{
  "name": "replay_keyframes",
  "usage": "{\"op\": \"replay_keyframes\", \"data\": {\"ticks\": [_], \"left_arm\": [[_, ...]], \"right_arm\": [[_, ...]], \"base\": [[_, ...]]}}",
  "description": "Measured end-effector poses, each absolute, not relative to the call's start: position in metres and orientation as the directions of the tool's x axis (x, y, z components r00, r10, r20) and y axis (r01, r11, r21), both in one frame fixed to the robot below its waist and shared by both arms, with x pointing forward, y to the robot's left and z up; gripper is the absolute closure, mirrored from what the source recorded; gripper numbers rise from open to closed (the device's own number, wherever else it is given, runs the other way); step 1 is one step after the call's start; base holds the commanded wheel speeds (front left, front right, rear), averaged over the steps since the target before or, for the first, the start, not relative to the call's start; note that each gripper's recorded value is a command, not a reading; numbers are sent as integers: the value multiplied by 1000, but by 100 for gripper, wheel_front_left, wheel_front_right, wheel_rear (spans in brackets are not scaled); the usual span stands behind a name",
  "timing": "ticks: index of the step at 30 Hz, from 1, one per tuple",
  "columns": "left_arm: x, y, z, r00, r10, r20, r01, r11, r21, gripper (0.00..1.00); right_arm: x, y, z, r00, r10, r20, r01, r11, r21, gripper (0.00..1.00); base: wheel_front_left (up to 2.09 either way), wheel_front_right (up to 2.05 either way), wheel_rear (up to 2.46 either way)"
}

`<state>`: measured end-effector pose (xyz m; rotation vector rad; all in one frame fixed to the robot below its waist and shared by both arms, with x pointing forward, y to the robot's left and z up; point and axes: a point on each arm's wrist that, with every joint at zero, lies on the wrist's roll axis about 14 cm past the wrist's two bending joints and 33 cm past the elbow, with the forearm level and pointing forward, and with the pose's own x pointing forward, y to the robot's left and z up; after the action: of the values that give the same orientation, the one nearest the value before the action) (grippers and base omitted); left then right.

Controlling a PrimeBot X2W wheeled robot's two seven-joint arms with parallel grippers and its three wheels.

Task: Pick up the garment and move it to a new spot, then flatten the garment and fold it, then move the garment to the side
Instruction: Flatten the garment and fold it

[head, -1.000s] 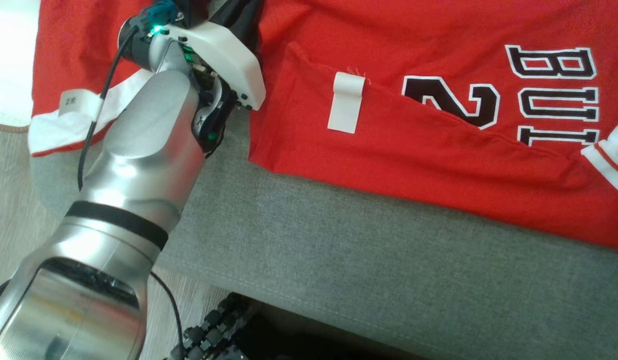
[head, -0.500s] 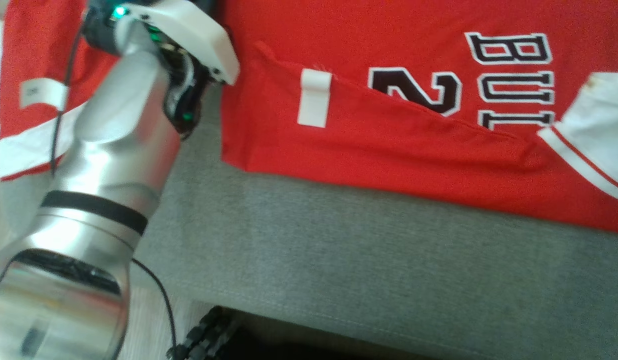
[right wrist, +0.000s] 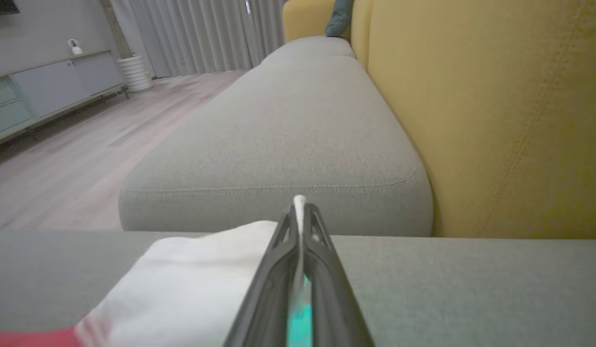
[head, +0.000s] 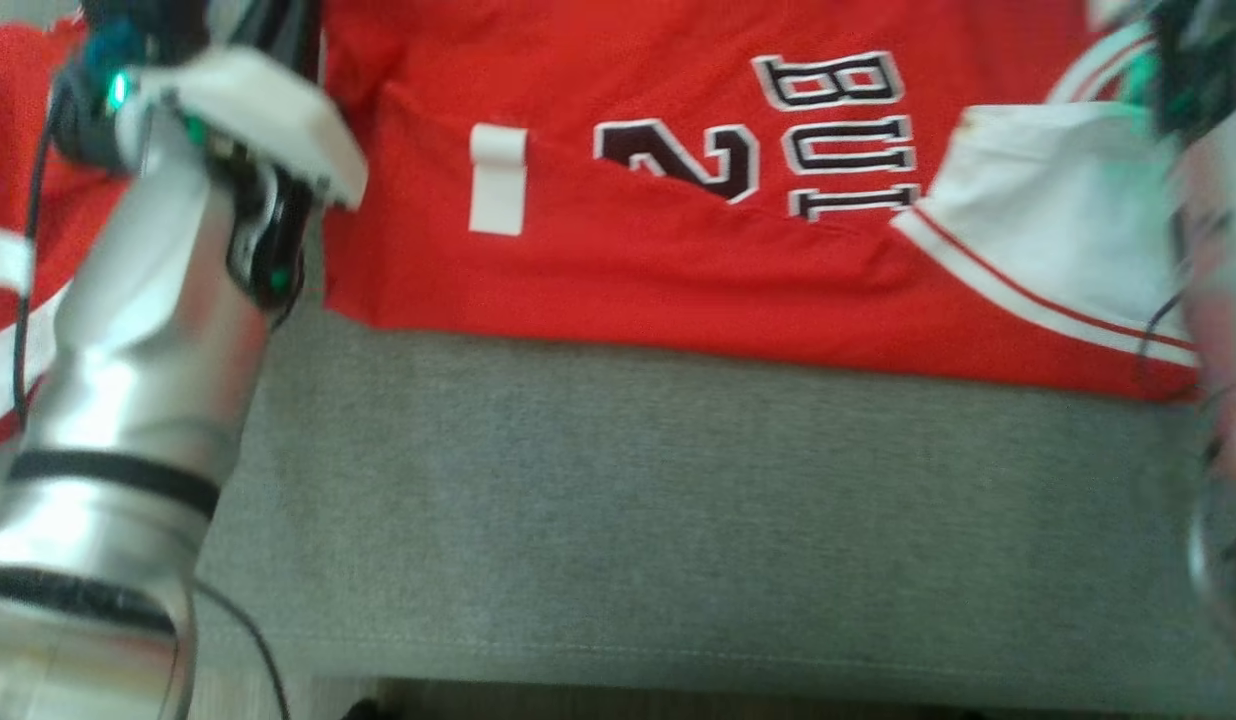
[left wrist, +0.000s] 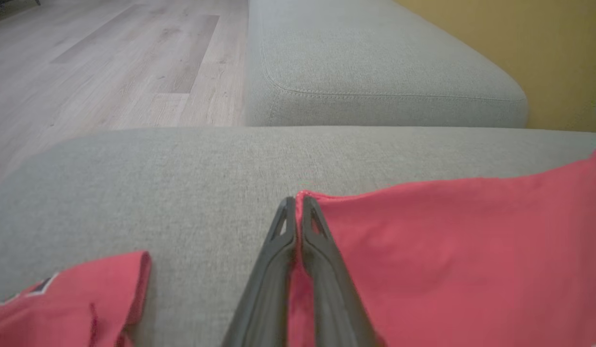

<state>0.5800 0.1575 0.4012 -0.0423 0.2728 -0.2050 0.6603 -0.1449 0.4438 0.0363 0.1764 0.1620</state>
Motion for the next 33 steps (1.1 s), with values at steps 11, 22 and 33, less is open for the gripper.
{"op": "replay_keyframes", "data": {"ticks": [11, 22, 33], "left_arm": [[530, 154, 392, 938, -185, -294, 158, 981, -113, 100], [488, 147, 379, 924, -180, -338, 151, 982, -110, 100], [460, 166, 401, 967, -23, -255, 6, 998, -68, 0]], "right_arm": [[566, -161, 460, 981, 171, -92, -144, 957, 251, 100], [471, -165, 428, 964, 161, -213, -69, 921, 383, 100], [460, -165, 420, 967, 110, -230, -12, 921, 390, 0]], "base": [[0, 0, 0], [0, 0, 0], [0, 0, 0]]}}
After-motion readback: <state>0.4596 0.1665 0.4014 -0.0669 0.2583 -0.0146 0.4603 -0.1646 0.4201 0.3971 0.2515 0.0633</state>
